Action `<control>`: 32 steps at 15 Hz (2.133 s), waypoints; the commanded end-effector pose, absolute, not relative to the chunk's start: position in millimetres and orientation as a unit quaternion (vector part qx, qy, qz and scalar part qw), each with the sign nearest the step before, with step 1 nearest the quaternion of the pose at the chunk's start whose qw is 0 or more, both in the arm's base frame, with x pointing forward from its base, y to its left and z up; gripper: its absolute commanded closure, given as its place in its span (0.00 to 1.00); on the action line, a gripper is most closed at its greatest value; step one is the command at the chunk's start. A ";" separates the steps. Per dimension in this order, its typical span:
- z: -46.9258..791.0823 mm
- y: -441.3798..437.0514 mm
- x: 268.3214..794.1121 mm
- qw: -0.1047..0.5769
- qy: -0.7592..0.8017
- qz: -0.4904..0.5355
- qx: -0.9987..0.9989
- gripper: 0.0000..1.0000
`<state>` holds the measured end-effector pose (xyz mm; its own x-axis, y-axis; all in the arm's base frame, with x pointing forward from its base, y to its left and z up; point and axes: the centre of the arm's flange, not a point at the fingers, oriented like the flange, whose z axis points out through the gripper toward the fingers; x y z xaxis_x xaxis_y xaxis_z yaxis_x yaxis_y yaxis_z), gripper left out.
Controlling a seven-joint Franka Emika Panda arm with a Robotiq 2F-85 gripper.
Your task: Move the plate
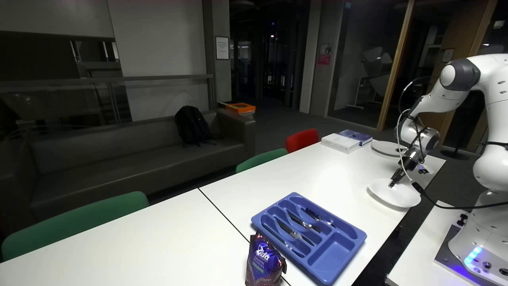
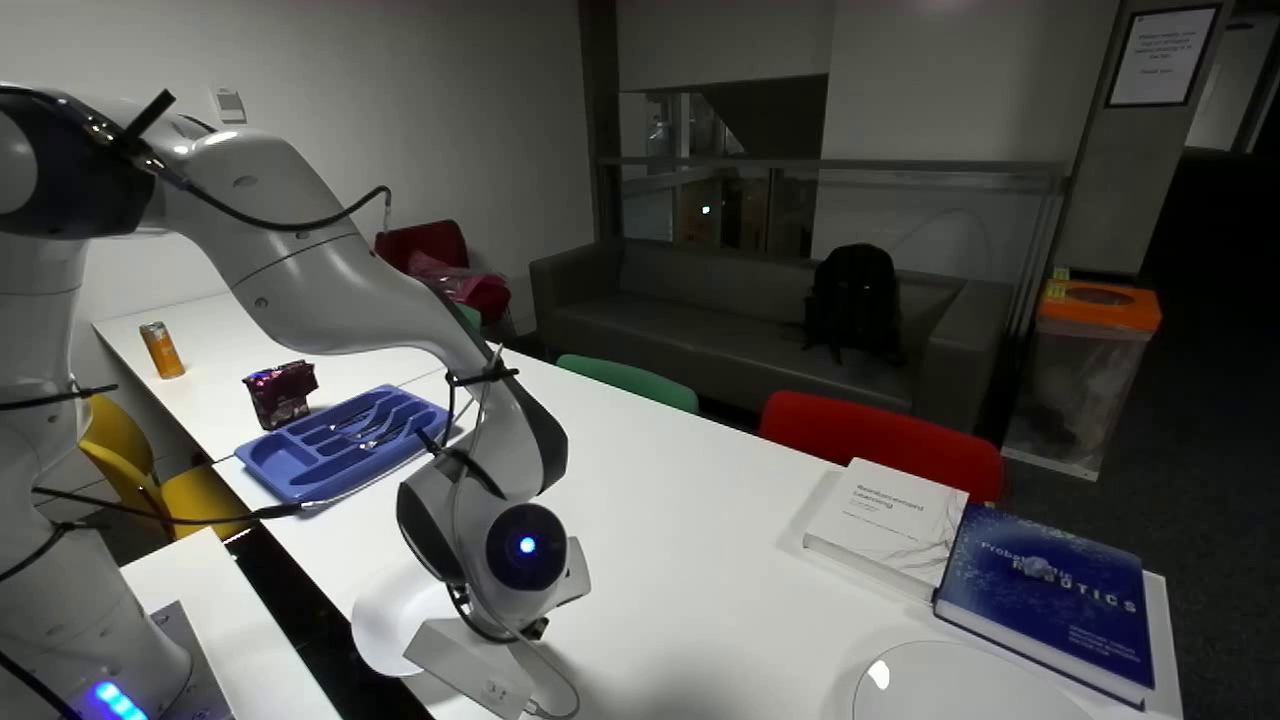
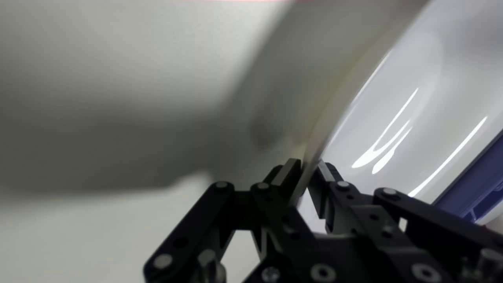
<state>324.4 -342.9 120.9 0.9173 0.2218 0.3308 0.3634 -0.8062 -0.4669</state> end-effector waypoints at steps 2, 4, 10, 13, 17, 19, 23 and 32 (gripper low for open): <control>120.4 -355.9 324.5 0.324 -0.145 -0.110 -0.928 0.98; 120.7 -356.7 325.7 0.361 -0.131 -0.087 -0.919 0.98; 117.8 -361.2 327.2 0.443 -0.077 -0.048 -0.892 0.97; 120.0 -367.6 327.3 0.473 -0.009 -0.043 -0.880 0.97; 127.0 -374.7 325.7 0.467 0.091 -0.051 -0.878 0.97; 129.8 -376.8 326.5 0.465 0.141 -0.059 -0.872 0.97; 134.4 -379.1 333.0 0.452 0.226 -0.083 -0.859 0.97; 135.6 -390.8 342.5 0.387 0.309 -0.134 -0.858 0.97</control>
<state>342.3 -396.7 117.6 0.8166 -0.5766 -0.0257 -0.3952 -0.5261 -0.7530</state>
